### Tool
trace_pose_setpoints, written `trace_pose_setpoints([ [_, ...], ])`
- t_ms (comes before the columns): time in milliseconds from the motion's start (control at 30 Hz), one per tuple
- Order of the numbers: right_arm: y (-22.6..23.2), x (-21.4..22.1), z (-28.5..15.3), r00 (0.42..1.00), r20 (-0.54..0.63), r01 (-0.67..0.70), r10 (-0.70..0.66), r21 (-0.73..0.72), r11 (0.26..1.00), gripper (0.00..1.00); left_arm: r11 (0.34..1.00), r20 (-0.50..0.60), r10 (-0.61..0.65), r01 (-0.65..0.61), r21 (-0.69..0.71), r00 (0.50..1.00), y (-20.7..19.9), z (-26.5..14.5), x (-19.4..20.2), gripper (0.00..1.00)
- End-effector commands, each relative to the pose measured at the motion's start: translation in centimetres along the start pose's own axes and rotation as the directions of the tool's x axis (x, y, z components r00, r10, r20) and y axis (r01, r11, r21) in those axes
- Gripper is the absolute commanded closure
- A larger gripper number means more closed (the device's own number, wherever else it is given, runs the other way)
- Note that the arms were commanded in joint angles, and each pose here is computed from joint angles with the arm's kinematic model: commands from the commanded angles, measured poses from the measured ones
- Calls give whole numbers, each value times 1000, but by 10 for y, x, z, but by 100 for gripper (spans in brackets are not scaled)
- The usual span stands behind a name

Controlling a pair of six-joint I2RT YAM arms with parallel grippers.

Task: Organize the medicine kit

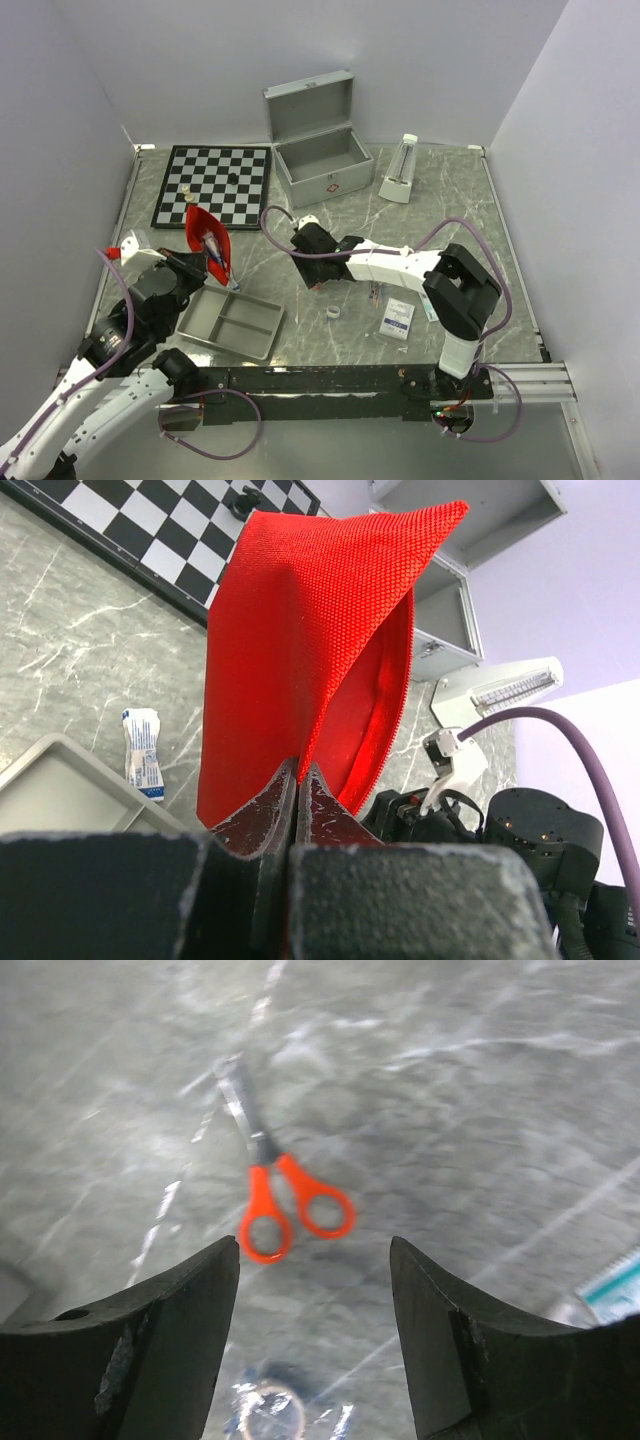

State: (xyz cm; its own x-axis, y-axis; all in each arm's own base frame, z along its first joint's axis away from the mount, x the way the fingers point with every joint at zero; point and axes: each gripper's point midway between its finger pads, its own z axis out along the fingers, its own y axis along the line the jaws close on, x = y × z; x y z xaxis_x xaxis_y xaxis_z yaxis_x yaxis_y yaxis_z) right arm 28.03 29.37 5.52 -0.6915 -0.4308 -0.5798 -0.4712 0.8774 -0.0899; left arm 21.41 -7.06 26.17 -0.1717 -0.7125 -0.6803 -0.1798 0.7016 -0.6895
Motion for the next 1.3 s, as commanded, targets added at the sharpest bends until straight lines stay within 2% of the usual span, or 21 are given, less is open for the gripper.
trace_pose_setpoints([
  [0,25,-6,1,999,-4,39,-40,-135,990,31,999,-2,-31,31,27,1000,-8,3,2,99],
  [167,22,-2,13,998,-30,50,-53,-107,993,33,999,-12,-24,24,24,1000,-8,5,5,99],
  [433,21,19,28,993,-95,53,-64,-111,992,41,999,-25,-27,28,24,999,-6,7,11,99],
  [633,21,30,32,991,-120,38,-53,-127,991,56,999,-34,-24,25,24,999,-7,8,14,99],
  [1067,19,23,19,995,-90,33,-46,-137,990,71,999,-51,-31,33,32,998,-8,10,19,99],
  [1267,17,18,12,997,-76,23,-33,-131,991,75,999,-55,-29,30,30,998,-7,10,21,99],
])
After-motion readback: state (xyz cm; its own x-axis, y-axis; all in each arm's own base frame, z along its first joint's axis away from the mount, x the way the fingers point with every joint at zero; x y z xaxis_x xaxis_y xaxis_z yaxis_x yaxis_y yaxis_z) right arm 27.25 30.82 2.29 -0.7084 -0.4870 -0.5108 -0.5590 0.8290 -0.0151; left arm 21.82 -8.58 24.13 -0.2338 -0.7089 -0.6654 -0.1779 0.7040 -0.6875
